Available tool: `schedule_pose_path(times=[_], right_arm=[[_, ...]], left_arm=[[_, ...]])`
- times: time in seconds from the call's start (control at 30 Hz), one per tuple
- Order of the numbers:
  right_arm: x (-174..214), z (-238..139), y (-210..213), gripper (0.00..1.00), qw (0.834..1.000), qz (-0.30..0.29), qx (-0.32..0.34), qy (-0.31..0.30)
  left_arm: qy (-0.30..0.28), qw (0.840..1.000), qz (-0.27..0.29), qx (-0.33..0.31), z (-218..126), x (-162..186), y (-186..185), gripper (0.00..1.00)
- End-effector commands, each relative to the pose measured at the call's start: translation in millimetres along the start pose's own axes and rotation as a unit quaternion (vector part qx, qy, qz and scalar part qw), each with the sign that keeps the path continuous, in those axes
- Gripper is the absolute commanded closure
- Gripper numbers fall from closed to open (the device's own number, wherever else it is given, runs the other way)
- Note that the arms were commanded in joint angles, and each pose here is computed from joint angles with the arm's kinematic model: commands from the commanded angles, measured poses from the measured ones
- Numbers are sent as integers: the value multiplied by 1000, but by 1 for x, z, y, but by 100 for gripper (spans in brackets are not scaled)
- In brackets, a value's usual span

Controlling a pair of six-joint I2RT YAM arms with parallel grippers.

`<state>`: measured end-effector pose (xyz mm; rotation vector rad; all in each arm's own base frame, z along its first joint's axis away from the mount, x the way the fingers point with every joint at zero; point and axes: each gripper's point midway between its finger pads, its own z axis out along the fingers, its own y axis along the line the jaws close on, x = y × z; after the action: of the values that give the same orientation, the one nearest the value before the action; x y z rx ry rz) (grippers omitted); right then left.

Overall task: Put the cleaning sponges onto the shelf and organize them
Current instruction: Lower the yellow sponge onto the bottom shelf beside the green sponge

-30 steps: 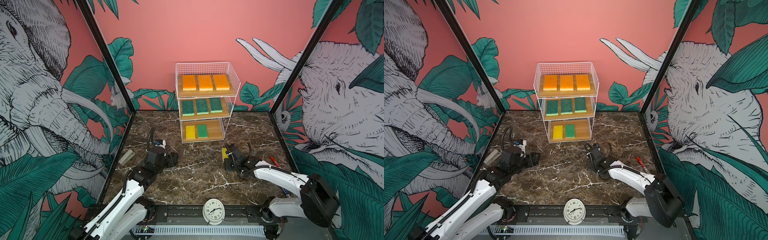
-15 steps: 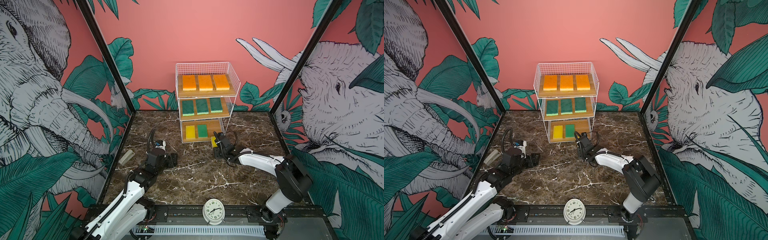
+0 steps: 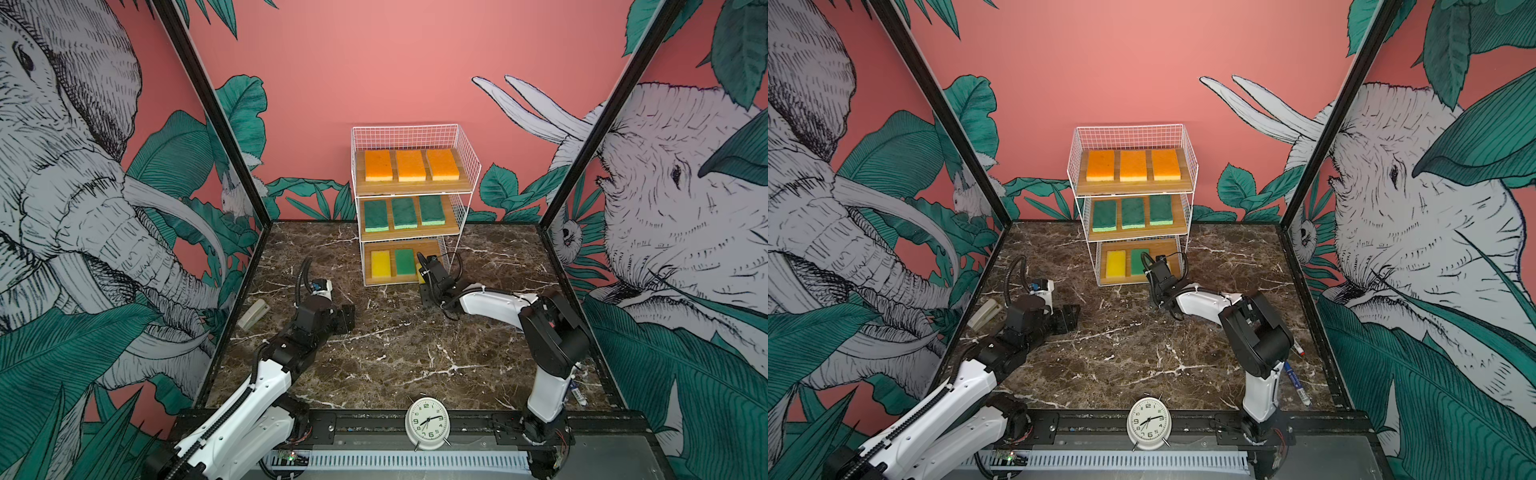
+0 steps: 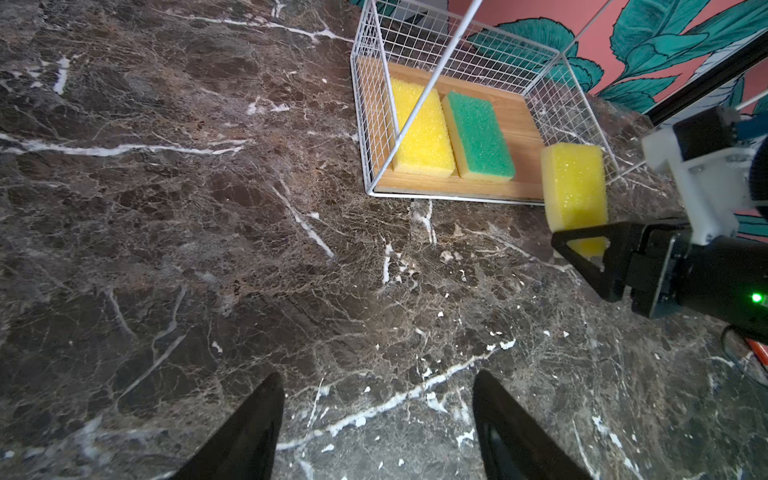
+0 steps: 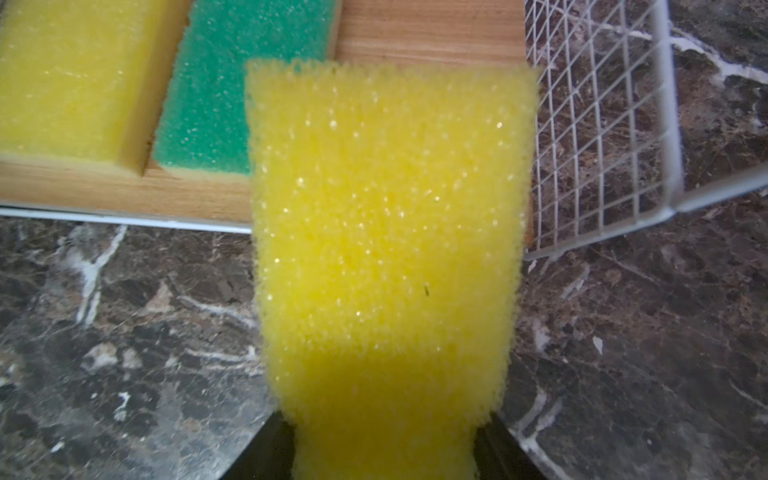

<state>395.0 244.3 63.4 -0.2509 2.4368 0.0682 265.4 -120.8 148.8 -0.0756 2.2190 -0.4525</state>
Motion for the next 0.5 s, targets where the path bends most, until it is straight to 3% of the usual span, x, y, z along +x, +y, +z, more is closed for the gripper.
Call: schedule_pose_path(times=[0.0, 0.47], right_arm=[[-17, 4, -2, 45, 1000, -4, 7, -16], [-31, 28, -13, 45, 1000, 14, 19, -9]], left_arm=[[-7, 1000, 8, -5, 3, 0, 2, 27], [-12, 1000, 9, -9, 8, 1, 4, 27]])
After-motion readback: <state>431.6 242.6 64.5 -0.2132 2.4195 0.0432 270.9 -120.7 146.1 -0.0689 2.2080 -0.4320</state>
